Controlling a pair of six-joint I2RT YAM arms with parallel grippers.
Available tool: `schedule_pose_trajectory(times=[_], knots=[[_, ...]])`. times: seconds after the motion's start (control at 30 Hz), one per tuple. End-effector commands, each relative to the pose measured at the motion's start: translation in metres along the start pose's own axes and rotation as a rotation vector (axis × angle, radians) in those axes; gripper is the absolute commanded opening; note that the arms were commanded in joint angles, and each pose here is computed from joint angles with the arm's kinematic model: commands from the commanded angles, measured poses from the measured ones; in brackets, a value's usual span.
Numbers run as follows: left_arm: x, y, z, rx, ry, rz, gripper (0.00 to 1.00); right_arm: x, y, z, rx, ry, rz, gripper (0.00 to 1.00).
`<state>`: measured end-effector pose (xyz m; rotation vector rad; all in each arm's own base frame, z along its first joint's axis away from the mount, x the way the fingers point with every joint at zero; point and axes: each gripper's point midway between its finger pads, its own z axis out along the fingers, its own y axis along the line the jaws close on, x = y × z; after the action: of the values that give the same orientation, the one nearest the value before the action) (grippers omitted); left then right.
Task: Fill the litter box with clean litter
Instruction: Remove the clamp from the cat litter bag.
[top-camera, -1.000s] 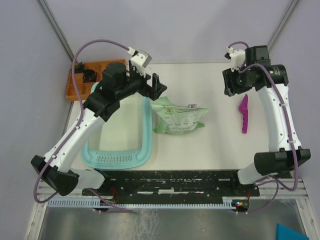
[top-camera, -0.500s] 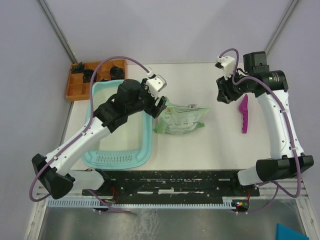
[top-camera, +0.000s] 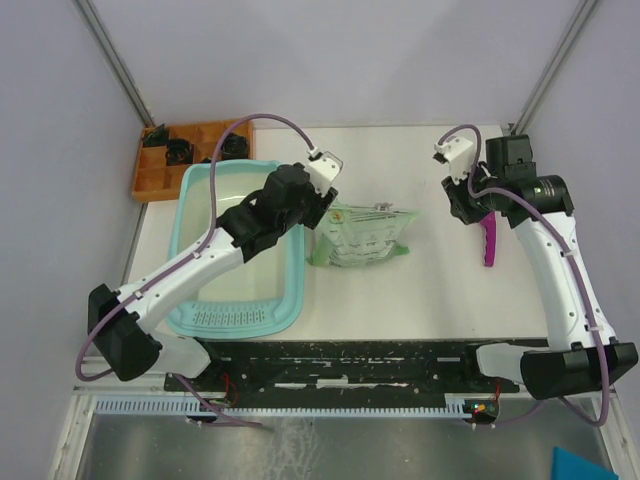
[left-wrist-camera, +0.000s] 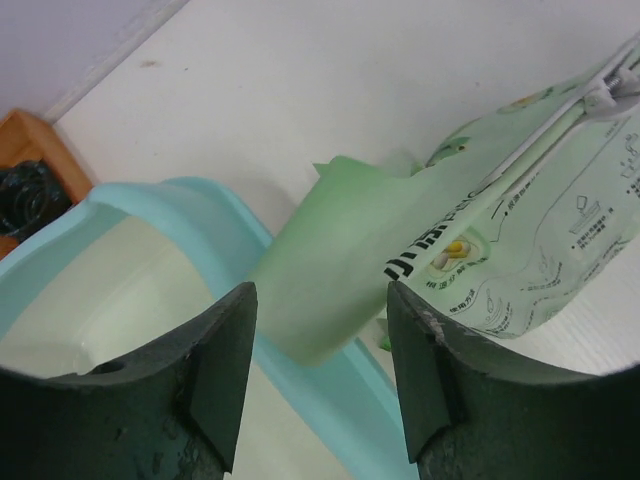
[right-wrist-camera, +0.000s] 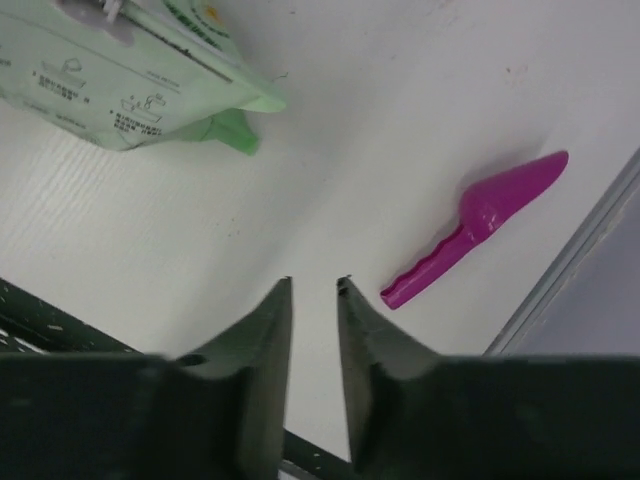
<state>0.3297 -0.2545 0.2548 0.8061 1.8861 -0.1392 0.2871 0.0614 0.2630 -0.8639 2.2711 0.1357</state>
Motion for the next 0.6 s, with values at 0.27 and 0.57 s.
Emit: schedule_pose_trajectory(times=[0.27, 0.57], knots=[[-0.055, 0.046, -0.023, -0.241, -0.173, -0.301, 0.48, -0.083, -0.044, -0.001, 0.136, -0.182, 0.32, 0.52], [-0.052, 0.048, -0.034, -0.244, -0.212, -0.289, 0.99, -0.099, -0.045, 0.013, 0.087, -0.197, 0.35, 0.58]])
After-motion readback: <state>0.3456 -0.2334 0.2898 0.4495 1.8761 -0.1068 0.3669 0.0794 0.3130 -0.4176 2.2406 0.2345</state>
